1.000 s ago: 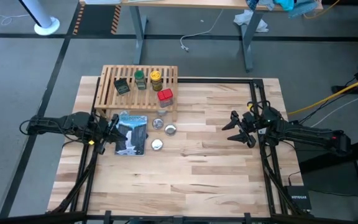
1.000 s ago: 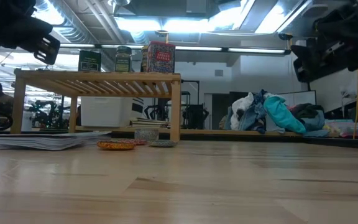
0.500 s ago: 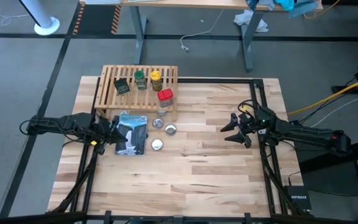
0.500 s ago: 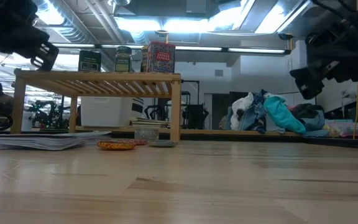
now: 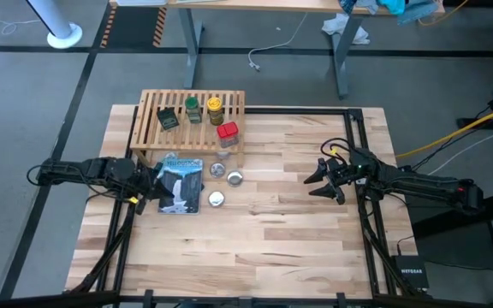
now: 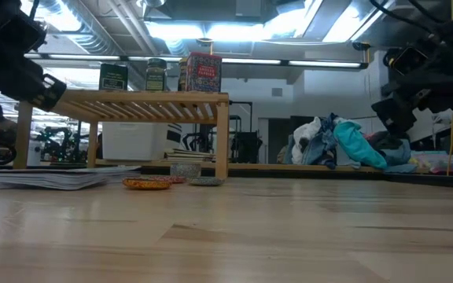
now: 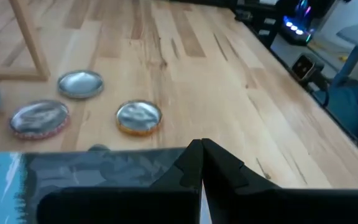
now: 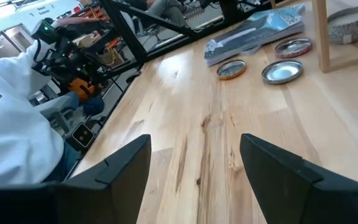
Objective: Shelf spices
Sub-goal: Return to Home Position
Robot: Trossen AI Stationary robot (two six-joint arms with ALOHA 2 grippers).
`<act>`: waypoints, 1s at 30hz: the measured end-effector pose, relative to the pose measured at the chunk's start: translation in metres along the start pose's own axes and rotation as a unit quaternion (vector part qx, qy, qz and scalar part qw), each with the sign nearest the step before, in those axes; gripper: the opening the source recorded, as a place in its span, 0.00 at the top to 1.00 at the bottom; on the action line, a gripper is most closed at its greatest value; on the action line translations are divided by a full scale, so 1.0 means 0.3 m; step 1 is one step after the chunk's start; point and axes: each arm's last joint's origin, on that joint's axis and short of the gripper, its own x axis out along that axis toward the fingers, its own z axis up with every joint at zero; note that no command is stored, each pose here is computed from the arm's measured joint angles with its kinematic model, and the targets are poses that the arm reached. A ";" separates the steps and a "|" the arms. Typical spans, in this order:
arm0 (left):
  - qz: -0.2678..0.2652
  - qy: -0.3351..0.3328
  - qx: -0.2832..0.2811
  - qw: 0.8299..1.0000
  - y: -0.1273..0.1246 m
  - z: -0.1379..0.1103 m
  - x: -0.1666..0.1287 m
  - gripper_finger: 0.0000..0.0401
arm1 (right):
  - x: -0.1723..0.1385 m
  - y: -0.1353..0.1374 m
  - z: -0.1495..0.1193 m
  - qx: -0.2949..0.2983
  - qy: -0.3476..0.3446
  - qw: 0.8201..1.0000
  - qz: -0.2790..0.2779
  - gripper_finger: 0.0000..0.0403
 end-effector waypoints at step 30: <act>0.000 0.002 0.000 1.000 0.000 -0.002 0.001 1.00 | -0.079 0.083 0.052 -0.110 -0.131 0.984 0.047 0.37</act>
